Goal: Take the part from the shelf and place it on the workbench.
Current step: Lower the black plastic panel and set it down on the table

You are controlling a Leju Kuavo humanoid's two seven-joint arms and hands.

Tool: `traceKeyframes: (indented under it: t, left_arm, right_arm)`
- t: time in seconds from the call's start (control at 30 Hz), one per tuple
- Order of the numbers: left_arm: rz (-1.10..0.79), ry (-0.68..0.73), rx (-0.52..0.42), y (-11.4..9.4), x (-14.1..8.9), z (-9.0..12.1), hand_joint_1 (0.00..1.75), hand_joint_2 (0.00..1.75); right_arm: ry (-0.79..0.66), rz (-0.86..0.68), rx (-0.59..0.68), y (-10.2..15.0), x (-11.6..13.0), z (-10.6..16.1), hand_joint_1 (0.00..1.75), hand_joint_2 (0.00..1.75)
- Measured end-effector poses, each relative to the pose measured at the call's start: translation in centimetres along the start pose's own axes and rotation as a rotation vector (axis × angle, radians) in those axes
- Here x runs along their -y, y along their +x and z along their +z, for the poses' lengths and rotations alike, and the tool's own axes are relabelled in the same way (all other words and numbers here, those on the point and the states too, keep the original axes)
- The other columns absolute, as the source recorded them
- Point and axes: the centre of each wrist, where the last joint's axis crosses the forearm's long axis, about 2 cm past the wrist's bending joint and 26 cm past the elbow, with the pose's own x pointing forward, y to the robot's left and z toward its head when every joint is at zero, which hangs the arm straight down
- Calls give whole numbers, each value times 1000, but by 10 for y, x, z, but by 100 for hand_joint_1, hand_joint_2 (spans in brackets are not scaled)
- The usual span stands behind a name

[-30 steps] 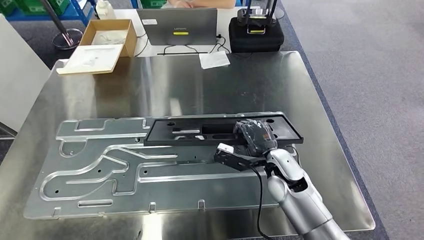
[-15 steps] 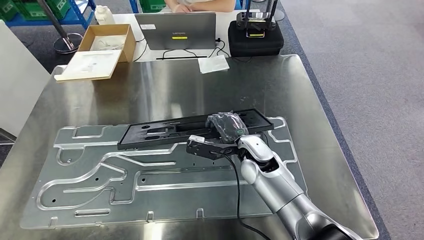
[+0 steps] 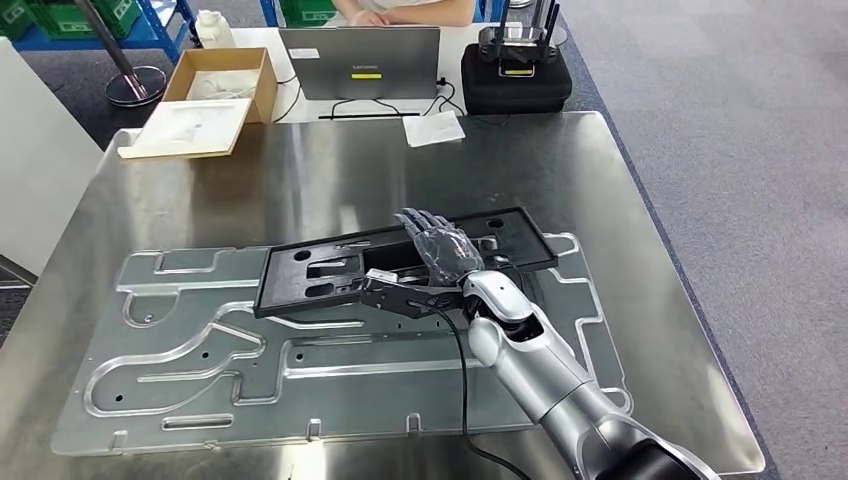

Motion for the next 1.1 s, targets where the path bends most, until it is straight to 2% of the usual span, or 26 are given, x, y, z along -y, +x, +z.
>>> traceKeyframes:
  t: [0.17, 0.3, 0.6, 0.8, 0.93, 1.1]
  left_arm:
    - [11, -3, 2, 0, 0, 0, 0, 0]
    - [25, -4, 2, -1, 0, 1, 0, 0]
    - [86, 8, 2, -4, 1, 2, 0, 0]
    - [116, 14, 2, -5, 1, 2, 0, 0]
    - [133, 16, 6, -4, 2, 2, 0, 0]
    - [153, 15, 4, -6, 6, 3, 0, 0]
  right_arm:
    - [-34, -38, 4, -2, 1, 2, 0, 175]
    - [-81, -152, 44, 3, 8, 6, 0, 175]
    - [-291, -427, 246, 39, 53, 24, 0, 175]
    - [-392, -522, 331, 57, 62, 47, 0, 175]
    - [-457, -547, 356, 62, 66, 59, 0, 0]
    - [-512, -557, 333, 62, 53, 76, 0, 0]
